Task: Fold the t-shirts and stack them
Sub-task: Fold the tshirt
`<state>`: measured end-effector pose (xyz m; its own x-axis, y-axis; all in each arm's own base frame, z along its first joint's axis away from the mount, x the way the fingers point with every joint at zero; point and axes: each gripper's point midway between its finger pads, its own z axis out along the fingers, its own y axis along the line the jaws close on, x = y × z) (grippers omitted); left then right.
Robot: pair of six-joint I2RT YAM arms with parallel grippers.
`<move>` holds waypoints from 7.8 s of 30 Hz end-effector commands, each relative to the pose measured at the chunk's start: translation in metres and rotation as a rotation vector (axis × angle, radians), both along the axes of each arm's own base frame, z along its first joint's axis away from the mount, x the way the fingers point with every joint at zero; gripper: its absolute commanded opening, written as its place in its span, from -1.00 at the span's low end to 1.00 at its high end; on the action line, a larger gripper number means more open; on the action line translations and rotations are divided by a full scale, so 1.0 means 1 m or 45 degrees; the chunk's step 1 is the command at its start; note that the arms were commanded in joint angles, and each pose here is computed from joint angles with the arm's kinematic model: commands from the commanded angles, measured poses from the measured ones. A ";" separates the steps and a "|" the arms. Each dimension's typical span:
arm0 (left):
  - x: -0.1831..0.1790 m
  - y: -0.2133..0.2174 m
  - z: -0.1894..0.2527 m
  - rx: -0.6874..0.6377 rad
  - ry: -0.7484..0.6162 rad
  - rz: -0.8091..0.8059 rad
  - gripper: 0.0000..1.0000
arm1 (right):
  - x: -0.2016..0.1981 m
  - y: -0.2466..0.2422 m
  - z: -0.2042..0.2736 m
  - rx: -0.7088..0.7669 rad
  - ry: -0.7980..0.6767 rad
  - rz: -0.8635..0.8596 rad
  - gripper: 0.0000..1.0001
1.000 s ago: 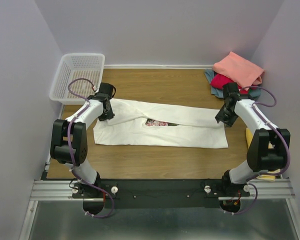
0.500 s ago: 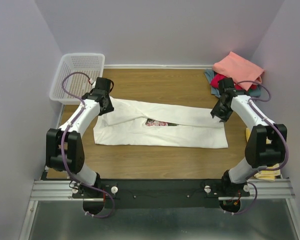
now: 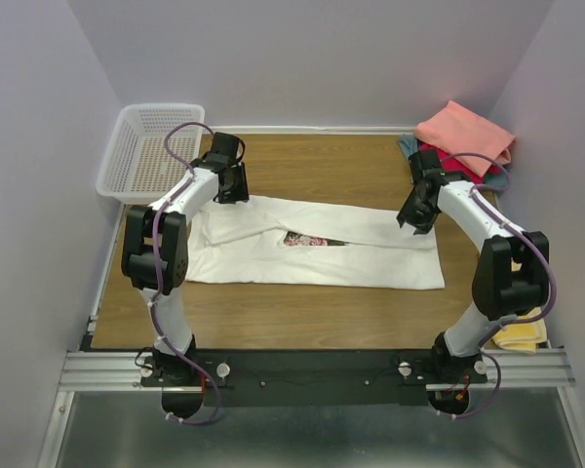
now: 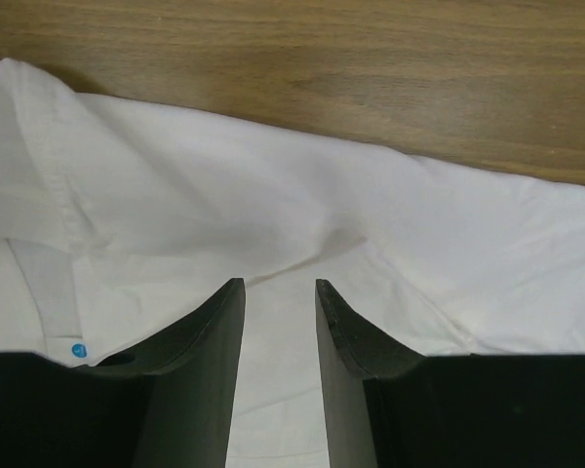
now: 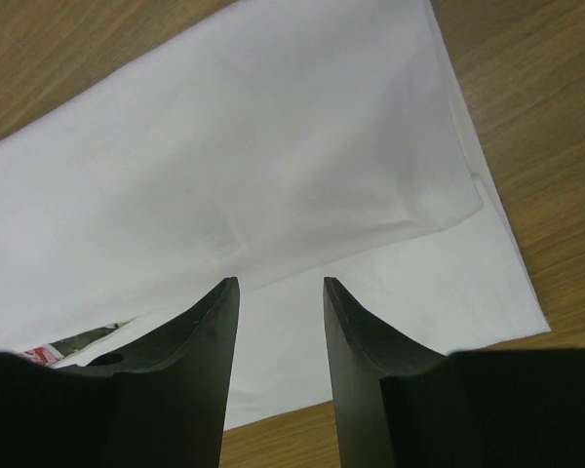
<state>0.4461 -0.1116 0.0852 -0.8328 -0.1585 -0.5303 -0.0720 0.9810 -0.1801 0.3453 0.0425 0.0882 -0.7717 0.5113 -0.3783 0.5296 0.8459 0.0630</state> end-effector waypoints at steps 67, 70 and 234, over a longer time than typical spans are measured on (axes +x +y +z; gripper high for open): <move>-0.058 -0.038 -0.004 0.160 0.070 -0.171 -1.00 | -0.013 0.024 -0.009 0.019 0.022 0.023 -0.04; -0.070 -0.042 -0.001 0.140 0.076 -0.175 -1.00 | -0.013 0.024 -0.010 0.013 0.025 0.035 -0.04; -0.020 -0.018 -0.029 -0.012 0.050 -0.013 -0.16 | -0.042 -0.058 -0.079 -0.150 0.303 -0.080 -0.07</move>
